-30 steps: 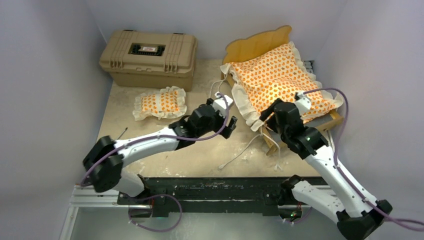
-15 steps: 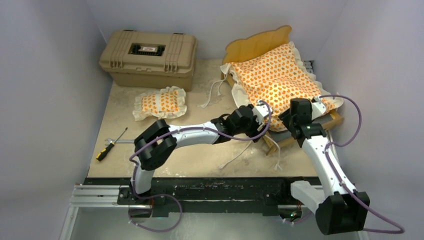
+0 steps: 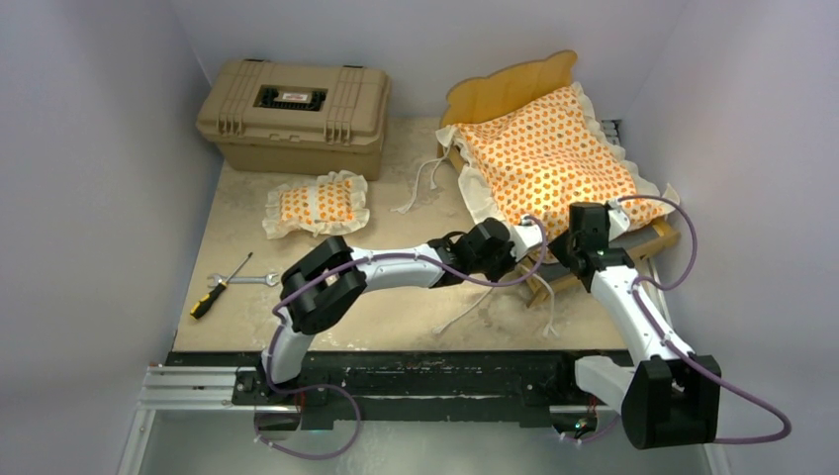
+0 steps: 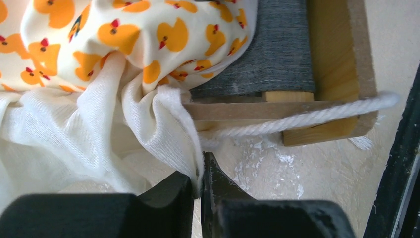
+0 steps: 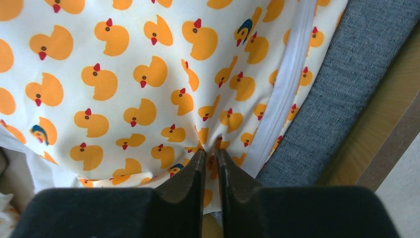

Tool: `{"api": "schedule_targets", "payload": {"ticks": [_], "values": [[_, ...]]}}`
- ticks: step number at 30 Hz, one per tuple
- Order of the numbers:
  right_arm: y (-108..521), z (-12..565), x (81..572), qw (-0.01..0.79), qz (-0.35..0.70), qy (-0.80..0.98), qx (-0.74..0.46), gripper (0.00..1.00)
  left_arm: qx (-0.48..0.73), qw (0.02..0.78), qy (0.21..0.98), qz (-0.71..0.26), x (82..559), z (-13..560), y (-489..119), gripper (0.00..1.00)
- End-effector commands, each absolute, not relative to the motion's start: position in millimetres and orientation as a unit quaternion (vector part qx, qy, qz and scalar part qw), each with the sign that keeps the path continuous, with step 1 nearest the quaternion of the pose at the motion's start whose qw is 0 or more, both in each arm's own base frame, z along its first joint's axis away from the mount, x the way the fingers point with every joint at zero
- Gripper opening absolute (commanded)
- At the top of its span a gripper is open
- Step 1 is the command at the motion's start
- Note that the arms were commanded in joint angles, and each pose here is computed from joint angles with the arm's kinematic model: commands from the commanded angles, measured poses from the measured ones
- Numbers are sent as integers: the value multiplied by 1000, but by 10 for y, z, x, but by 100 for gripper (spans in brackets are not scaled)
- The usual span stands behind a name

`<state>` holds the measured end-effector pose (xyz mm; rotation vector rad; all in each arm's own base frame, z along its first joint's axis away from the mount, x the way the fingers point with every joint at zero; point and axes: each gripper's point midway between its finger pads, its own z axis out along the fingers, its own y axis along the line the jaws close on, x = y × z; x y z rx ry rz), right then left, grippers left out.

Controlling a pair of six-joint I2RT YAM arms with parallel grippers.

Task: Set up the pet bed
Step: Adjust the mattress on the bed frame.

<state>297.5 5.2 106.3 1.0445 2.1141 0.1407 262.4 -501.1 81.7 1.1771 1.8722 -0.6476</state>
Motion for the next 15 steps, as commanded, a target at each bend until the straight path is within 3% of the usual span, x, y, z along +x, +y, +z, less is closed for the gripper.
{"api": "schedule_targets", "payload": {"ticks": [1,7,15], "values": [[19,1301,3027,411,65,813,408,3,507,423,692,-292,2433,1271,-5181,2],[-111,1725,2867,444,54,786,426,0,549,411,651,-325,2006,1490,-5222,0],[-356,2080,2392,473,33,725,500,0,588,365,631,-350,1521,1310,-5177,0]]}}
